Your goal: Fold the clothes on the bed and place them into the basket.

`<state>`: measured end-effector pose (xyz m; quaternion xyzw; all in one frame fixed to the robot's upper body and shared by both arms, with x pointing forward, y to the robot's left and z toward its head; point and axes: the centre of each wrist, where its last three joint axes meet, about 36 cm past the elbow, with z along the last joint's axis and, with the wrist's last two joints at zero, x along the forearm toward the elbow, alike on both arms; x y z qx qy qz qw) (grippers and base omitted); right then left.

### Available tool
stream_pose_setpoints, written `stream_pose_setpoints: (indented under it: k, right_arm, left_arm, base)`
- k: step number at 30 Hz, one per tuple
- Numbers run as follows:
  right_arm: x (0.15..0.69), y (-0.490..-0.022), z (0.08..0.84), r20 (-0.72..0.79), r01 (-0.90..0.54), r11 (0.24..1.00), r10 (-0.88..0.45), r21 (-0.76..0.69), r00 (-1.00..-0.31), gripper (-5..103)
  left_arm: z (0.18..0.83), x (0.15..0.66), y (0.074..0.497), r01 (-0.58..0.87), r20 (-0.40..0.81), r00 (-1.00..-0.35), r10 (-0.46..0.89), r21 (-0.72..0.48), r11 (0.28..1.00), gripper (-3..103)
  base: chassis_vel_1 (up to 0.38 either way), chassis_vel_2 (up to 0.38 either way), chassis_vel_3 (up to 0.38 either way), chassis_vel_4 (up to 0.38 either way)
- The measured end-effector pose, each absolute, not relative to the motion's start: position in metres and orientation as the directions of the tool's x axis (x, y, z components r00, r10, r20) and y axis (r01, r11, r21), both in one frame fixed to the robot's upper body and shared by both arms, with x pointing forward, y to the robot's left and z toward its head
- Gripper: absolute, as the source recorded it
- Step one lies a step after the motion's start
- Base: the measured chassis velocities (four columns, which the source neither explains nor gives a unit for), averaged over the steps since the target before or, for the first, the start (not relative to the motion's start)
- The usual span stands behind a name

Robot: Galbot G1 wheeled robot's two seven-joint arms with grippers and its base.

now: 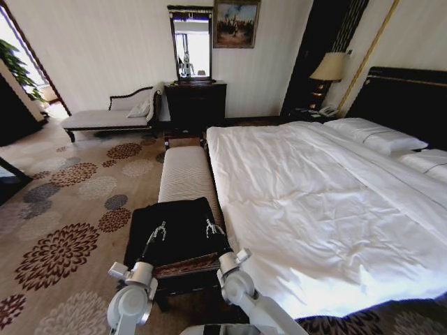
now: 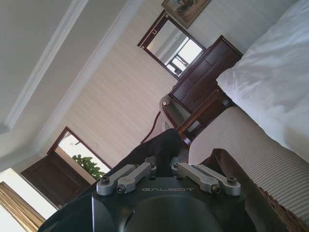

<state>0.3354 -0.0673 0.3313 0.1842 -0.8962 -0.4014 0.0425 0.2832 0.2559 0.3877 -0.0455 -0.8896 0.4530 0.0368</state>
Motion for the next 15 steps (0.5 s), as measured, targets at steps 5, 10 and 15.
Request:
stream_pose_setpoints:
  k: [5, 10, 15]
  right_arm:
    - [0.337, -0.068, 0.331, -0.069, -0.291, 0.617, -0.357, 0.731, -0.931, 7]
    - [0.339, -0.067, 0.33, -0.059, -0.287, 0.625, -0.36, 0.726, -0.931, 7]
    - [0.342, -0.063, 0.316, -0.019, -0.27, 0.647, -0.367, 0.713, -0.93, 7]
  left_arm:
    - [0.382, 0.286, 0.26, 0.036, 0.033, -0.994, 0.106, -0.807, 0.59, 9]
    - [0.367, 0.29, 0.266, 0.004, 0.066, -0.993, 0.095, -0.8, 0.6, 9]
    - [0.344, 0.303, 0.259, -0.038, 0.121, -0.988, 0.091, -0.783, 0.62, 9]
  base:
    - [0.02, 0.084, -0.025, -0.091]
    - [0.025, 0.069, -0.008, -0.058]
    - [0.0, 0.0, 0.0, 0.0]
